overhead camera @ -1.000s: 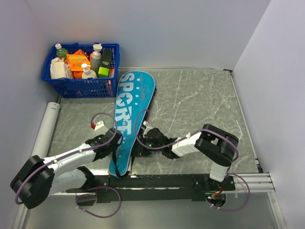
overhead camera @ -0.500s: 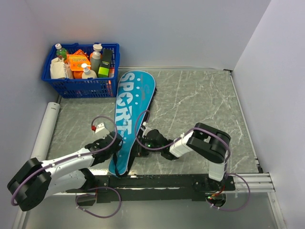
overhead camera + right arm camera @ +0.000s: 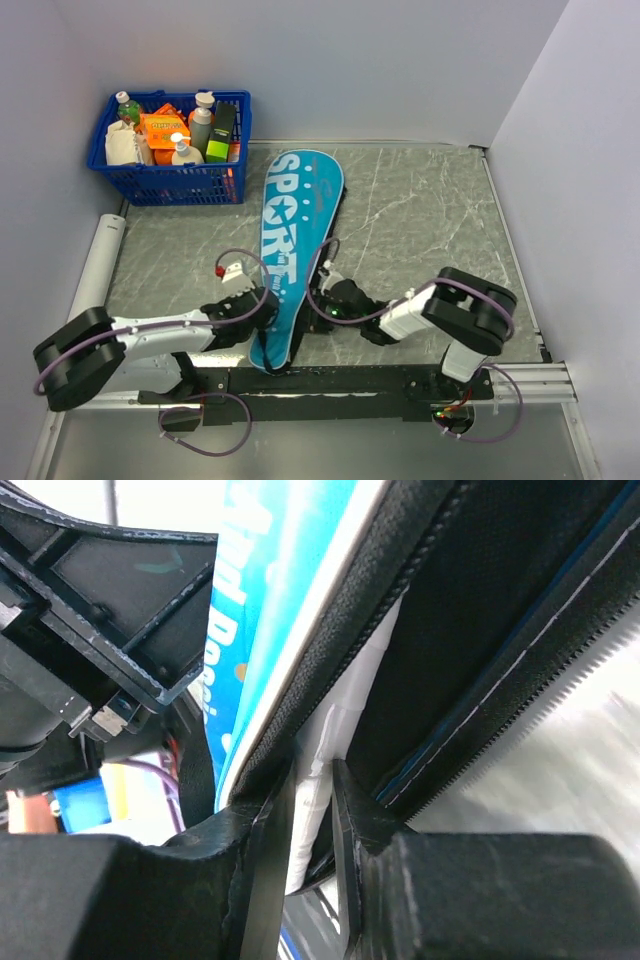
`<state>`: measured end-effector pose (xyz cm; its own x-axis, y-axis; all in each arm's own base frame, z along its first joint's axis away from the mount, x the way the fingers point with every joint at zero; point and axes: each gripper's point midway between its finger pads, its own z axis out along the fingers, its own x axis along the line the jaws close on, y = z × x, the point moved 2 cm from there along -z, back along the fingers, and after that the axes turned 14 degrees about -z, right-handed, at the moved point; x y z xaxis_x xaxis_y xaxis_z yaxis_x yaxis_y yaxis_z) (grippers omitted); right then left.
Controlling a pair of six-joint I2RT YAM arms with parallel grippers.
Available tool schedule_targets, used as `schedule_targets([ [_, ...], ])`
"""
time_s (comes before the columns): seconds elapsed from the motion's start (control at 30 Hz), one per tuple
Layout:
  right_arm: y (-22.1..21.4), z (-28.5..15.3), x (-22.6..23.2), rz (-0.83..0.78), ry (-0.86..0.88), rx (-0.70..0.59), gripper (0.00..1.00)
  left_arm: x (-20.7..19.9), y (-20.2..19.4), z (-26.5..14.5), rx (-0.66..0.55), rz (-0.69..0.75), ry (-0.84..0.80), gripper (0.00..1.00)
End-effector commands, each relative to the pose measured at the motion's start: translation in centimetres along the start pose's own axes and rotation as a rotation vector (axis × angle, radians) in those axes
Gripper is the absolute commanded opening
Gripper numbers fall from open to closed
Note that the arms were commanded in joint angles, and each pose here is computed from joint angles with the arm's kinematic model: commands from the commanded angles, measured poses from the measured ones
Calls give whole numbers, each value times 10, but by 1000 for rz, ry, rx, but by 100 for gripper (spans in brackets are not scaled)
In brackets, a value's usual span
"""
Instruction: Pack up the badminton gear
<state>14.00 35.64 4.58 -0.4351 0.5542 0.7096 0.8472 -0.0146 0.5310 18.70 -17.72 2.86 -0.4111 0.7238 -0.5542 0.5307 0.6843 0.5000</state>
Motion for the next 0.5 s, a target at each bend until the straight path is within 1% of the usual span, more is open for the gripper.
schedule_targets([
  [0.0,38,-20,12,-26,24,-211,29,-2,-85,-31,398,50,-13,1],
  [0.07,40,-35,14,-31,33,-238,29,-6,-93,-31,406,72,-16,1],
  [0.1,34,-41,5,-30,3,-239,29,-15,-97,-33,414,83,-35,1],
  [0.17,35,-56,4,-44,-9,-259,30,-17,-101,-32,413,109,-31,1],
  [0.2,36,-61,-4,-49,-45,-278,30,-21,-102,-32,412,115,-38,1],
  [0.23,41,-68,0,-65,-43,-302,31,-18,-102,-31,406,124,-25,1],
  [0.27,37,-69,-7,-69,-78,-283,31,-16,-101,-30,397,130,-14,1],
  [0.33,40,-75,-7,-79,-87,-305,31,-13,-96,-29,373,142,8,1],
  [0.37,40,-76,-10,-80,-99,-306,32,-4,-91,-28,352,158,45,2],
  [0.47,40,-76,-10,-83,-108,-304,32,7,-88,-32,350,157,84,4],
])
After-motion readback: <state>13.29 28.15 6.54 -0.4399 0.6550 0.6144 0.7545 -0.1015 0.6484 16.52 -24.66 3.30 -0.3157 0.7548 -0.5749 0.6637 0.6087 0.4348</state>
